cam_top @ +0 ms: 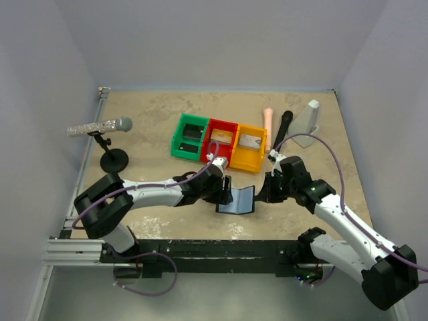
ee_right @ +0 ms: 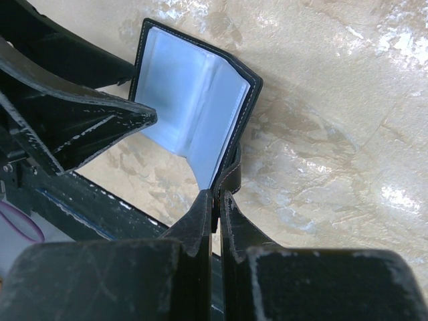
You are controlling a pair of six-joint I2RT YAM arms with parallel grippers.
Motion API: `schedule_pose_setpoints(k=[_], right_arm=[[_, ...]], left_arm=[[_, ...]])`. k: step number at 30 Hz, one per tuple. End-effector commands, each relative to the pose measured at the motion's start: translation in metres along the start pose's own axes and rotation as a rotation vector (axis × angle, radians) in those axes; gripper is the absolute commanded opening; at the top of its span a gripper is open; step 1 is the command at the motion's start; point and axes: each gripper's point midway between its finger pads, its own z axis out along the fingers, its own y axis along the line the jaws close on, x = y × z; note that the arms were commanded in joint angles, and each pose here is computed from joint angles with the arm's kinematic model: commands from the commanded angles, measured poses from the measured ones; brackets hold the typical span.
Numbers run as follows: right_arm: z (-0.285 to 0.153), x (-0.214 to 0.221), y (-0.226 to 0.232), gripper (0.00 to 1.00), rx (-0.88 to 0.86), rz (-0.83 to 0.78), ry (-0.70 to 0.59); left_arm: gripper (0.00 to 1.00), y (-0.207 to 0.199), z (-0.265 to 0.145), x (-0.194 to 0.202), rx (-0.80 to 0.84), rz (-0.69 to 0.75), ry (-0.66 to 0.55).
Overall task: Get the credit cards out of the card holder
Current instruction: Remove the credit card from the card holder.
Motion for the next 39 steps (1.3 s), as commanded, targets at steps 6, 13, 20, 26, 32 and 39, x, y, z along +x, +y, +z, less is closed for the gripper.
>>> schedule_pose_setpoints(k=[6,13,20,26,32,39], right_arm=[[0.003,-0.001,0.001,0.0,-0.005,-0.002,-0.008],[0.004,-0.001,0.001,0.0,-0.009,-0.001,-0.005],[0.005,-0.001,0.001,0.0,-0.011,0.004,-0.001],[0.005,0.0,0.002,0.0,-0.013,0.007,-0.002],[0.006,0.001,0.003,0.0,-0.019,0.012,0.003],[0.008,0.003,0.002,0.0,-0.019,0.019,0.008]], left_arm=[[0.64,-0.008,0.011,-0.002,0.025,0.001,0.014],[0.61,-0.019,0.01,0.004,0.093,0.001,0.04],[0.57,-0.041,0.004,-0.001,0.214,0.017,0.022],[0.56,-0.046,0.006,0.002,0.249,0.025,0.04],[0.56,-0.055,0.003,-0.002,0.29,0.031,0.03],[0.56,-0.07,-0.004,-0.015,0.332,0.058,0.005]])
